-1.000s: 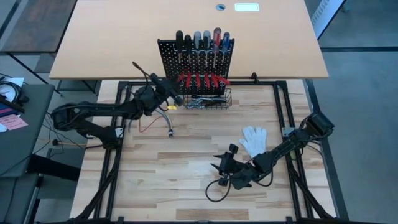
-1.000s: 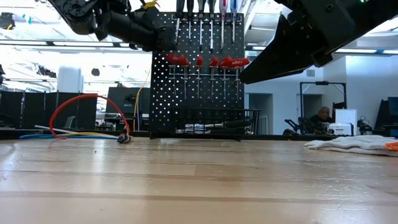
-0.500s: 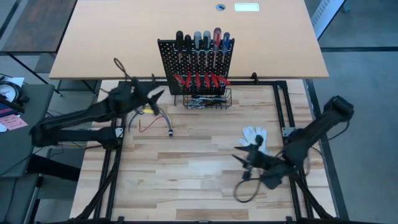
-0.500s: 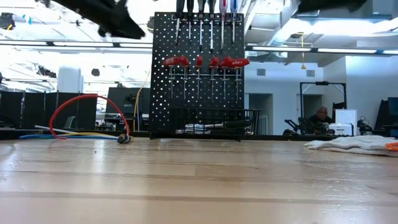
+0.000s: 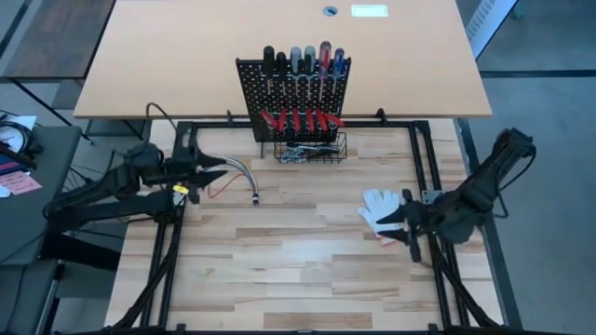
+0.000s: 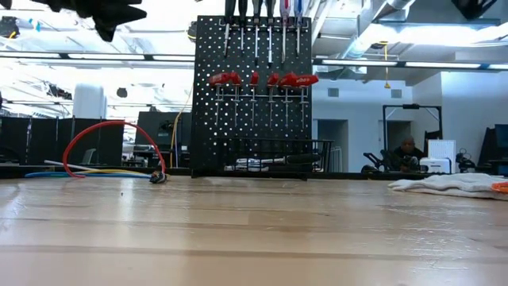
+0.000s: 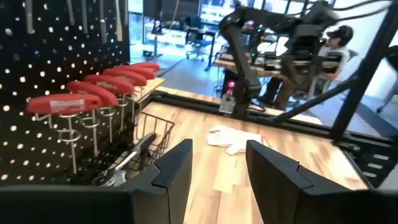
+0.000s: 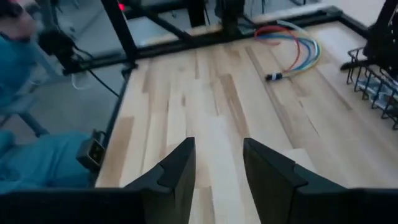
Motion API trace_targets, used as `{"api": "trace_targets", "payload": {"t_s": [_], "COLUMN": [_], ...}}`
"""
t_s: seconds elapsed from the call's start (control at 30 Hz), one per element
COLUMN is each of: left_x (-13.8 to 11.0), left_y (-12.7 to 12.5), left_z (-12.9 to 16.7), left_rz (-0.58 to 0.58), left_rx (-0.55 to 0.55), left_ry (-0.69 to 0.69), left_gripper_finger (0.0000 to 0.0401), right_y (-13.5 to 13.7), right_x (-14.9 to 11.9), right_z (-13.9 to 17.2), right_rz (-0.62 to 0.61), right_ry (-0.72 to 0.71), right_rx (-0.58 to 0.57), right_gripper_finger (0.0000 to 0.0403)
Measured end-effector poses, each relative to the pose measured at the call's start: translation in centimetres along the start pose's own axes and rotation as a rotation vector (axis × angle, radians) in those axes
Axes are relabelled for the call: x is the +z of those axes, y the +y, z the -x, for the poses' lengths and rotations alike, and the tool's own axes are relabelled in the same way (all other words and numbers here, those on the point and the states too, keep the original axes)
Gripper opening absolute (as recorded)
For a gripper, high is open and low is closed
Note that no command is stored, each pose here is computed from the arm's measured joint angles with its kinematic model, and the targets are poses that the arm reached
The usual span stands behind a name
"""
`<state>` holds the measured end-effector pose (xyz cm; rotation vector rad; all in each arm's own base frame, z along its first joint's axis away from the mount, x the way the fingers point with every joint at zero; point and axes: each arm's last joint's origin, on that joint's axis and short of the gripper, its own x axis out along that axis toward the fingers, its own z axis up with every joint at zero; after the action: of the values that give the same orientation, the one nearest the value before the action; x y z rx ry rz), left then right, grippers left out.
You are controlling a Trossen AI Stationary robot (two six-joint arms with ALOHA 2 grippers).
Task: Hang tools onto peg board
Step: Return to Home Position
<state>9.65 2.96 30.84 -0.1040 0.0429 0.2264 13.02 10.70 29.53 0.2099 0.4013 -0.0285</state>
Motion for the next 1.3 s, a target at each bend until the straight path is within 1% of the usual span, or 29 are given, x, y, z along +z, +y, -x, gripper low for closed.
{"api": "trace_targets", "payload": {"t_s": [0.13,0.23,0.37,0.43,0.53,0.63,0.77,0.87,1.07,1.17,1.3], "left_x": [-1.0,-1.8,-2.7,-3.1,-3.7,-3.8,-3.9,-3.9,-3.9,-3.9,-3.9], "left_y": [-0.1,-0.1,0.0,0.1,0.1,0.2,0.2,0.2,0.2,0.2,0.2], "left_z": [0.7,0.7,0.5,0.4,0.2,0.1,0.1,0.1,0.1,0.1,0.1], "left_rz": [0.004,0.006,0.022,0.023,0.025,0.021,0.018,0.018,0.018,0.018,0.022], "left_rx": [-0.016,-0.02,-0.018,-0.017,-0.015,-0.015,-0.014,-0.014,-0.014,-0.014,-0.014], "left_ry": [-0.018,-0.025,-0.011,-0.002,0.015,0.017,0.022,0.021,0.022,0.022,0.022], "left_gripper_finger": [0.0146,0.0146,0.0146,0.0146,0.0146,0.0146,0.0146,0.0146,0.0146,0.0146,0.0146], "right_y": [-1.3,-1.9,-2.6,-3.4,-5.0,-6.9,-8.9,-9.5,-9.0,-8.6,-8.3], "right_x": [-0.7,-1.4,-2.8,-3.4,-3.8,-3.0,-0.8,-0.2,-1.5,-2.1,-2.7], "right_z": [0.5,0.3,-1.0,-1.8,-3.0,-3.8,-3.0,-2.4,-1.8,-1.0,0.5], "right_rz": [-0.014,-0.016,0.041,0.06,0.09,0.139,0.179,0.17,0.163,0.173,0.194], "right_ry": [-0.096,-0.217,-0.378,-0.476,-0.592,-0.631,-0.715,-0.708,-0.571,-0.552,-0.567], "right_rx": [0.048,0.103,0.246,0.311,0.34,0.34,0.369,0.373,0.388,0.364,0.351], "right_gripper_finger": [0.014,0.014,0.014,0.014,0.014,0.014,0.014,0.0137,0.0122,0.01,0.0057]}}
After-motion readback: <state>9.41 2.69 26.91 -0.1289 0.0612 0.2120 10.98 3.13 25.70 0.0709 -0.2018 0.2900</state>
